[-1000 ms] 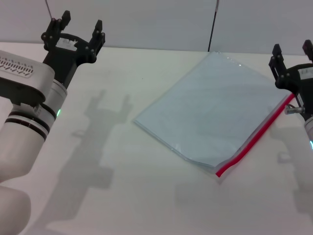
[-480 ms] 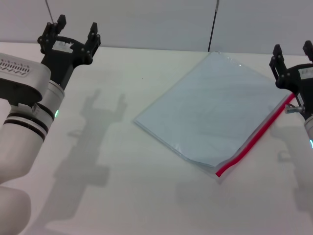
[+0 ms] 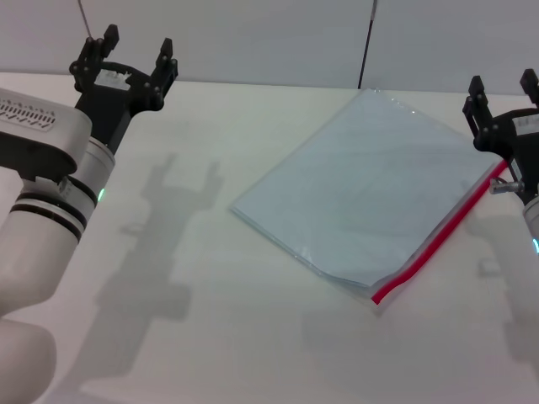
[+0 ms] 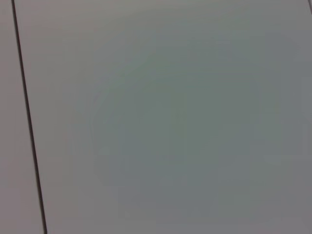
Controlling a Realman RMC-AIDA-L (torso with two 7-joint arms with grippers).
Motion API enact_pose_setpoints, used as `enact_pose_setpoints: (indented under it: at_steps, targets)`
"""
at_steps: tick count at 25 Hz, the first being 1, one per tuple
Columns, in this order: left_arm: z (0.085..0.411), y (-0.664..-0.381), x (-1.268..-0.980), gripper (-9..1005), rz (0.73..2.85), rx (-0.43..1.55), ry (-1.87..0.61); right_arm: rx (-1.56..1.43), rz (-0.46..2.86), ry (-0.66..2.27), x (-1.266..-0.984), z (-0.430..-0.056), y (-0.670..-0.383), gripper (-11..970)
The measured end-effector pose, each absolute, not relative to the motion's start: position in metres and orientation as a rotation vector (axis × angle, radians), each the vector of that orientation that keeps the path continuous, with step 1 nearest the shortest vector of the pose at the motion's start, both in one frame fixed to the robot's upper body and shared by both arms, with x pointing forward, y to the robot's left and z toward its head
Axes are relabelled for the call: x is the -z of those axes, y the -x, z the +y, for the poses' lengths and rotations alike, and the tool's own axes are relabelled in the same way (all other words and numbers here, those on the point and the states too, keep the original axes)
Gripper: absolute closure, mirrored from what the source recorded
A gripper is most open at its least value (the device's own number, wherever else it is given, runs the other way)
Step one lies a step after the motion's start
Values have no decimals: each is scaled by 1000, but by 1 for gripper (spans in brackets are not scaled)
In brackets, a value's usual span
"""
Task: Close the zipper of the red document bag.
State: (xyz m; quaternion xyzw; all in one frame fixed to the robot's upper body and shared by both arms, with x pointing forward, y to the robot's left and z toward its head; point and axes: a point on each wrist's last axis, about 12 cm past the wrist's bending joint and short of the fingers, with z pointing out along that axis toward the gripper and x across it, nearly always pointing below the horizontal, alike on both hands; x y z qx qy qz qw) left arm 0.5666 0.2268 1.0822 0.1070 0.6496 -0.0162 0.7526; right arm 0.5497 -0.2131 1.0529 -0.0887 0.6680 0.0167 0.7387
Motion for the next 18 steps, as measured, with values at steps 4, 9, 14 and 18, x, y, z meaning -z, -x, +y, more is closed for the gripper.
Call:
enact_pose_setpoints:
  at_steps: [4,9,14,18]
  targets:
    - [229,-566,-1081,260,1423,31,-226,-37,1467,195,-1053,-213,-550,290]
    - [230,-566,-1080,260,1426,30,-219,-40,1478,198,-1051,-213,-550,290]
    - [229,-566,-1080,260,1429,30,-220,-43,1480,194,-1051,-213,-550,290]
    - [229,-567,-1080,260,1430,31,-222,-44,1480,193,-1051,-213,-550,290]
